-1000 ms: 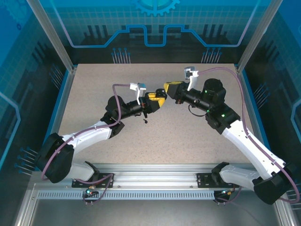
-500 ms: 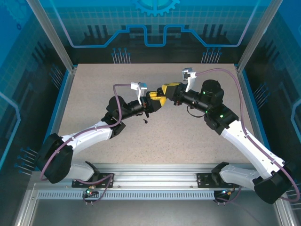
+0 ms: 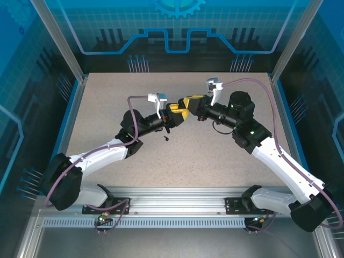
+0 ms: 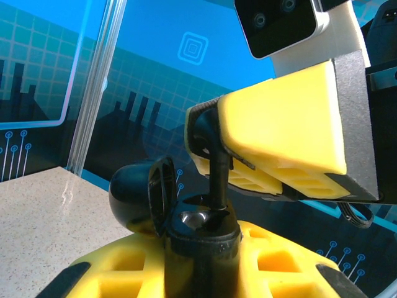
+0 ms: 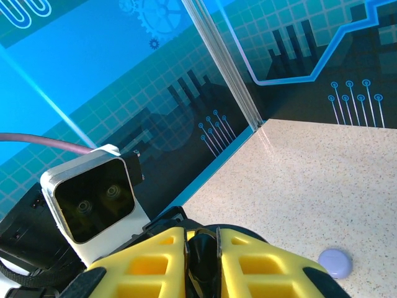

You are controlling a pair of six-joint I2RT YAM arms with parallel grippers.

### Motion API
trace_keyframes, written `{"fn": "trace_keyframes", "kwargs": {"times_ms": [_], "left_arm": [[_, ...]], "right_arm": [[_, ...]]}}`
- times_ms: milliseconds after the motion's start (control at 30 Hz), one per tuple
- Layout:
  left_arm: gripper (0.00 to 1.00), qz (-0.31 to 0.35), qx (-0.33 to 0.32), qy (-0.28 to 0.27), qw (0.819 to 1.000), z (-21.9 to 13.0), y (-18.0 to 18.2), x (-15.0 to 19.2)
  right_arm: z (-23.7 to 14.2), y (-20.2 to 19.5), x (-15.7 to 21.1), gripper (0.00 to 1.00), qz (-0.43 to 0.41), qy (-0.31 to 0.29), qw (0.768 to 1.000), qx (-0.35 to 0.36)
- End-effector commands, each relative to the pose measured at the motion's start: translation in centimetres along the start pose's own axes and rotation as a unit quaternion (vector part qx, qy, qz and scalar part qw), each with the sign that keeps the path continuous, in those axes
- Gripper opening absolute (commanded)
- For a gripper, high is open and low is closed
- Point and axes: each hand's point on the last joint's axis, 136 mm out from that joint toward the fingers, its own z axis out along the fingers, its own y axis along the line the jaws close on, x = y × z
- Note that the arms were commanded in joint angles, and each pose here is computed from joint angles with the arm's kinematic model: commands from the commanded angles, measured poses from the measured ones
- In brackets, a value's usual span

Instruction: Insert the wireless bluetooth earbuds into the charging case

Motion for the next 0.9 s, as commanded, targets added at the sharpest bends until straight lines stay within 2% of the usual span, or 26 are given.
{"fn": "trace_keyframes", "kwargs": {"times_ms": [0, 867], "left_arm": [[0.05, 0.020, 0.010, -0.043, 0.999, -0.06, -1.44, -2.99], [0.05, 0.023, 0.009, -0.051, 0.998, -0.39, -1.58, -3.18]], "right_arm": [[0.22, 0.82, -0.08, 0.17, -0.012, -0.002, 1.000, -0.013], [-0.43, 0.52, -0.24, 0.16, -0.018, -0.008, 1.000, 0.004]]}}
